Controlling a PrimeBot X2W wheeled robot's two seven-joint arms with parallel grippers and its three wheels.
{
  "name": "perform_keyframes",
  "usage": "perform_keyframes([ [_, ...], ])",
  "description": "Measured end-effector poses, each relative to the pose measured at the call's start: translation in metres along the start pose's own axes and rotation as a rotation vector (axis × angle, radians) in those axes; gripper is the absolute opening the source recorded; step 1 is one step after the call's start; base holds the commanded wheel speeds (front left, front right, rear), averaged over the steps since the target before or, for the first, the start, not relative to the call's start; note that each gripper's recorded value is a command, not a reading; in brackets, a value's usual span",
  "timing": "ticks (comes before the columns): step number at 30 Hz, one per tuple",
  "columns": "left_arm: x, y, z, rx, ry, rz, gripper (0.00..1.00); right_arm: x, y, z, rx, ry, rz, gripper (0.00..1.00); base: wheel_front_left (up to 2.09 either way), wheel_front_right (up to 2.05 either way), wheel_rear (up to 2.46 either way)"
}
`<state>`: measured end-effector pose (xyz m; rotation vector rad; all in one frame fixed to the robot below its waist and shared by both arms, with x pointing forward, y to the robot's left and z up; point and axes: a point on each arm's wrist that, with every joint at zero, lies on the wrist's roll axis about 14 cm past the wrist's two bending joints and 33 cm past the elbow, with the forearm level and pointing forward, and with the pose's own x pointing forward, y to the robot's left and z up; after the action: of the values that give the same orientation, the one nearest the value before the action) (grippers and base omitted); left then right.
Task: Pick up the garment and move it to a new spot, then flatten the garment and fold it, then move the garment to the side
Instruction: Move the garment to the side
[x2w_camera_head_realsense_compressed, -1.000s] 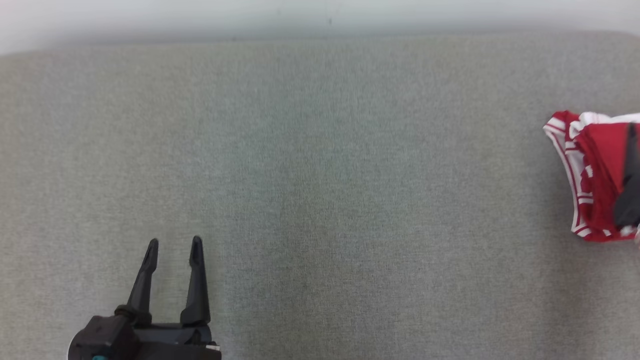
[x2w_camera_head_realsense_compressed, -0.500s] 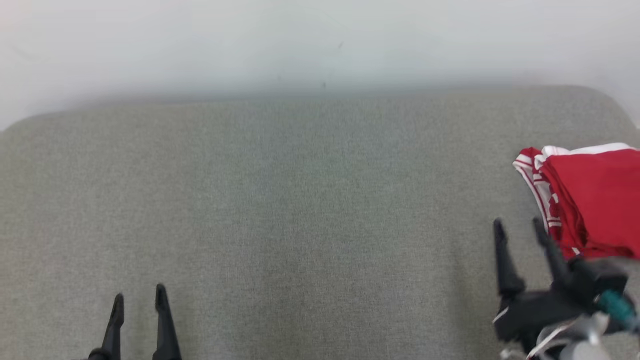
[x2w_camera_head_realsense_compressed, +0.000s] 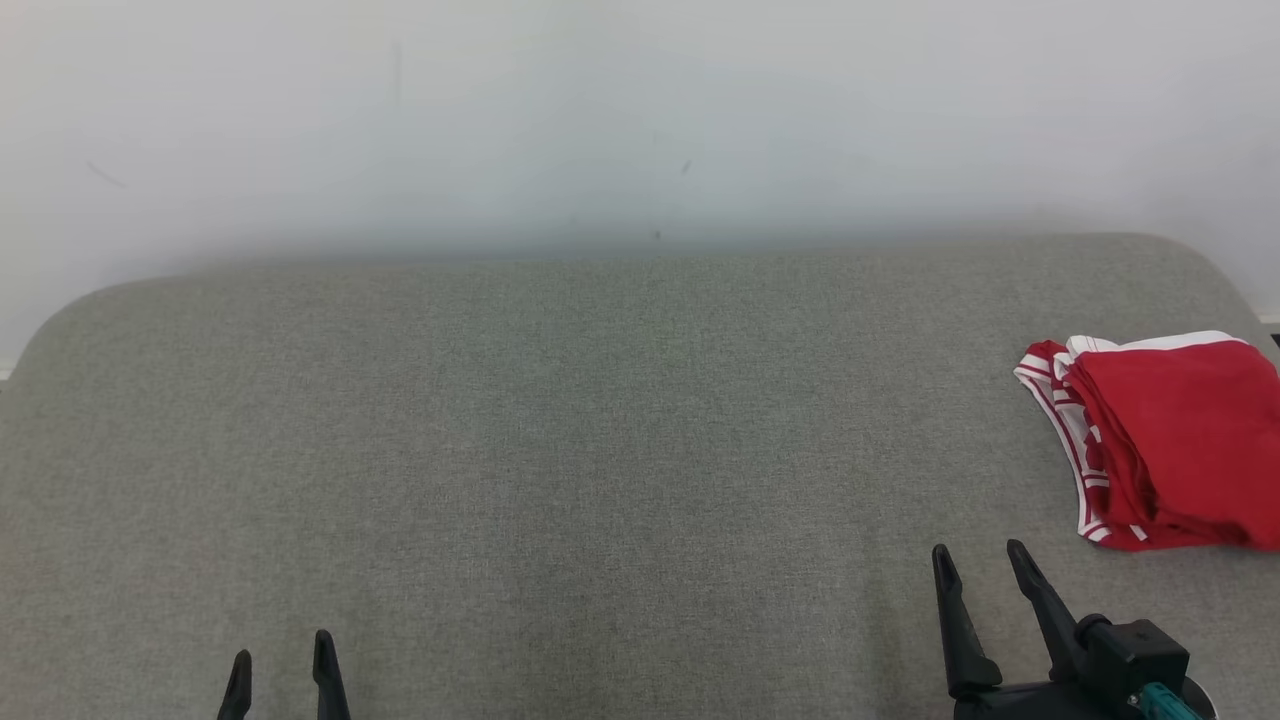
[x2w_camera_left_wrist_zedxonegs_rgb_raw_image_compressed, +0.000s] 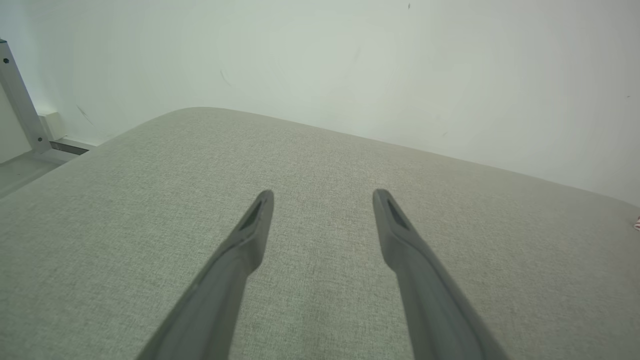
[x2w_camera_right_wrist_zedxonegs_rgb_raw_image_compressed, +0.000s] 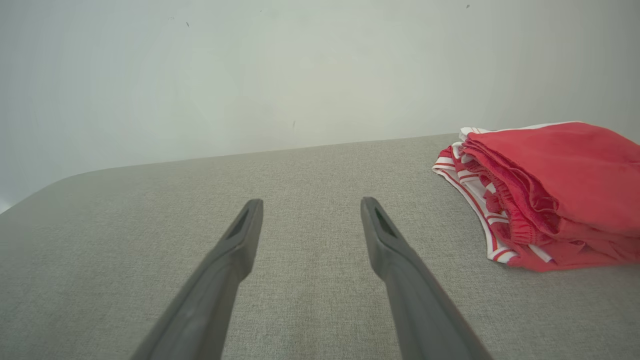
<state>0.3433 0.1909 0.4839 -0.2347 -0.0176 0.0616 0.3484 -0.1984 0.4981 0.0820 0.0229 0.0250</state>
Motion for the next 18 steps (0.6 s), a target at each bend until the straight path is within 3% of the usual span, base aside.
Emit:
perform_keyframes([
  [18, 0.004, -0.011, 0.010, -0.002, -0.031, -0.030, 1.00, -0.005, 0.003, 0.003, 0.003, -0.016, -0.006, 1.00, 0.00, 0.00, 0.00],
])
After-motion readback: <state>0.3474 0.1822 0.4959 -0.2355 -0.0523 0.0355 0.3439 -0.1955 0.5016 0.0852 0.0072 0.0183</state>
